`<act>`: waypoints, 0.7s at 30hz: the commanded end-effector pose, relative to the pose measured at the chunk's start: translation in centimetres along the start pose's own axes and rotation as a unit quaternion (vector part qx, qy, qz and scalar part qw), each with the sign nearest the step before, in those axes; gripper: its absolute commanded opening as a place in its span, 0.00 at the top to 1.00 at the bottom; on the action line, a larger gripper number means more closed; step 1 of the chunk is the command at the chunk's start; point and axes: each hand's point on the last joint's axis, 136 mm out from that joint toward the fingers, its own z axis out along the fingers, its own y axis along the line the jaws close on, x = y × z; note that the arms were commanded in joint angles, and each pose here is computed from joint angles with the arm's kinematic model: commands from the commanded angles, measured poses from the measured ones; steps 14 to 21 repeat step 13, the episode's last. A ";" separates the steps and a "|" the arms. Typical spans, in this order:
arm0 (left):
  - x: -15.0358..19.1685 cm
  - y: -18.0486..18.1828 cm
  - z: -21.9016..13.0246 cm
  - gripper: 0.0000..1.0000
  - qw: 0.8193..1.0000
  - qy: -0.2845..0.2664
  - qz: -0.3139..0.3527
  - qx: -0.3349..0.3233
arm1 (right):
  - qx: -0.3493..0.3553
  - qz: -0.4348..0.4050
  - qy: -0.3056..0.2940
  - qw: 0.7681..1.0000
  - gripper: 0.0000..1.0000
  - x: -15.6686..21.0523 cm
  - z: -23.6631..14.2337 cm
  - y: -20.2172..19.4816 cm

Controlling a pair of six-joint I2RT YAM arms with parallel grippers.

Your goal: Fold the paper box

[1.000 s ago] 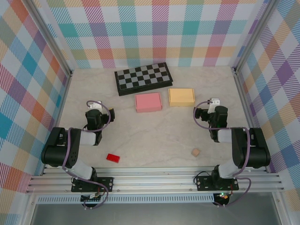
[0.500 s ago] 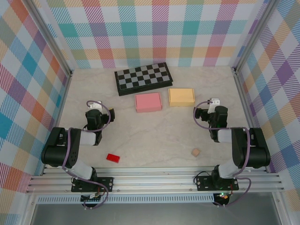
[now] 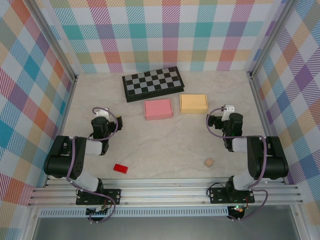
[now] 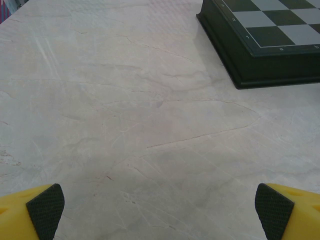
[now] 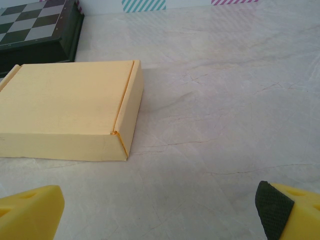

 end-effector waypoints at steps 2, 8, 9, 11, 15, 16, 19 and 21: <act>-0.7 -0.3 0.2 0.00 1.000 -0.007 0.002 0.009 | -0.007 -0.004 -0.004 1.000 0.00 -0.4 0.0 0.1; -0.5 -0.9 0.5 0.00 1.000 0.003 0.006 0.030 | -0.007 -0.004 -0.005 1.000 0.00 -0.5 0.1 0.1; -0.5 -0.9 0.4 0.00 0.999 0.003 0.005 0.031 | -0.008 -0.004 -0.004 1.000 0.00 -0.5 0.0 0.1; -0.5 -1.0 0.4 0.00 0.999 0.002 0.007 0.033 | -0.007 -0.004 -0.004 1.000 0.00 -0.4 0.0 0.1; -0.6 -1.0 0.3 0.00 0.999 0.000 0.006 0.035 | -0.007 -0.004 -0.005 1.000 0.00 -0.5 0.1 0.1; -0.6 -1.0 0.3 0.00 0.999 0.000 0.006 0.035 | -0.007 -0.004 -0.005 1.000 0.00 -0.5 0.1 0.1; -0.6 -1.0 0.3 0.00 0.999 0.000 0.006 0.035 | -0.007 -0.004 -0.005 1.000 0.00 -0.5 0.1 0.1; -0.6 -1.0 0.3 0.00 0.999 0.000 0.006 0.035 | -0.007 -0.004 -0.005 1.000 0.00 -0.5 0.1 0.1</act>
